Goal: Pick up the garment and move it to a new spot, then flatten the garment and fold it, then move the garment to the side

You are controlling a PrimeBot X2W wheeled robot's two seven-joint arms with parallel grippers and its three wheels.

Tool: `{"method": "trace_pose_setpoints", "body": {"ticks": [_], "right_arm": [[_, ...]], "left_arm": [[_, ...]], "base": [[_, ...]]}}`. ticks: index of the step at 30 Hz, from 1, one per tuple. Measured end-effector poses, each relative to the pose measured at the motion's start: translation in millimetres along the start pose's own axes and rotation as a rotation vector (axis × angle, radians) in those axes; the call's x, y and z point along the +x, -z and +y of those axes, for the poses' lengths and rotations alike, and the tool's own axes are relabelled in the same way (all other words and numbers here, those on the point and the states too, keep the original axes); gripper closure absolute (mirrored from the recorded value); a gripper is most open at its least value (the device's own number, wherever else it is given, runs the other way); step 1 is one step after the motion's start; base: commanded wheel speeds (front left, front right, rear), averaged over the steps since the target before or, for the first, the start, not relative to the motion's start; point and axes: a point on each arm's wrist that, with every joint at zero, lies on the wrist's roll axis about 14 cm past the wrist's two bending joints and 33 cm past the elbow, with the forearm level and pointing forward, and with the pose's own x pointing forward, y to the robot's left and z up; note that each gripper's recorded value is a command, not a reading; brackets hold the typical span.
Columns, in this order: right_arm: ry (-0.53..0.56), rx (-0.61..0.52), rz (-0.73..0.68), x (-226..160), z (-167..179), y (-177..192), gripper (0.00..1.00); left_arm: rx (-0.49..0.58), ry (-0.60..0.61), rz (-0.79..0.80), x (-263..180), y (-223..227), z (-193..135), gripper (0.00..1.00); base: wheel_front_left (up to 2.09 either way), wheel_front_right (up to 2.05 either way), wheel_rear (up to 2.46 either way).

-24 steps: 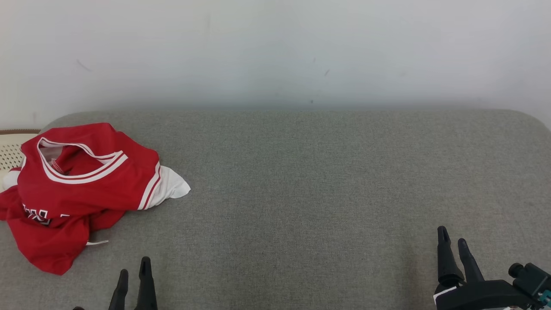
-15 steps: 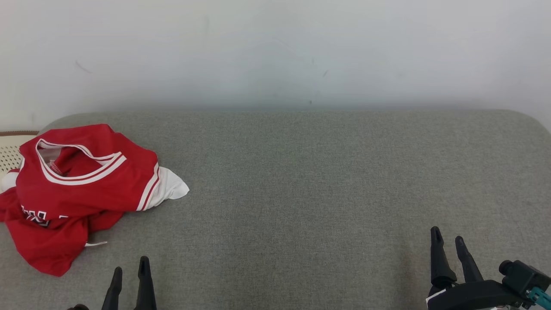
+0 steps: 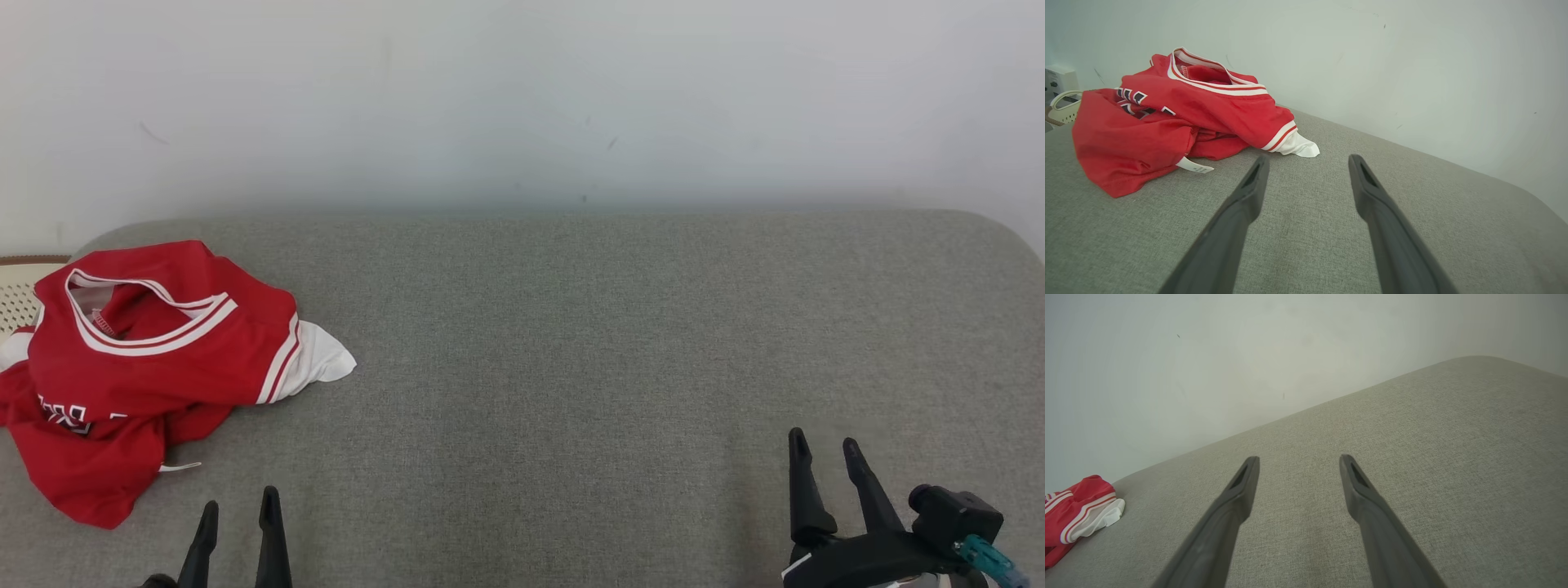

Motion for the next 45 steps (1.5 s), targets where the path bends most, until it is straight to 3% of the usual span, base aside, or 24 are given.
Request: {"method": "trace_pose_setpoints", "body": {"ticks": [30,45], "right_arm": [[-0.162,-0.286,-0.050,-2,33,-8,0.00],[-0.171,-0.276,-0.077,-3,38,-10,0.00]], "left_arm": [[0.324,0.006,-0.113,-5,-22,1,0.00],[0.402,0.012,-0.163,-4,-30,-2,0.00]], "base": [[0.00,0.00,0.00],[0.00,0.00,0.00]]}}
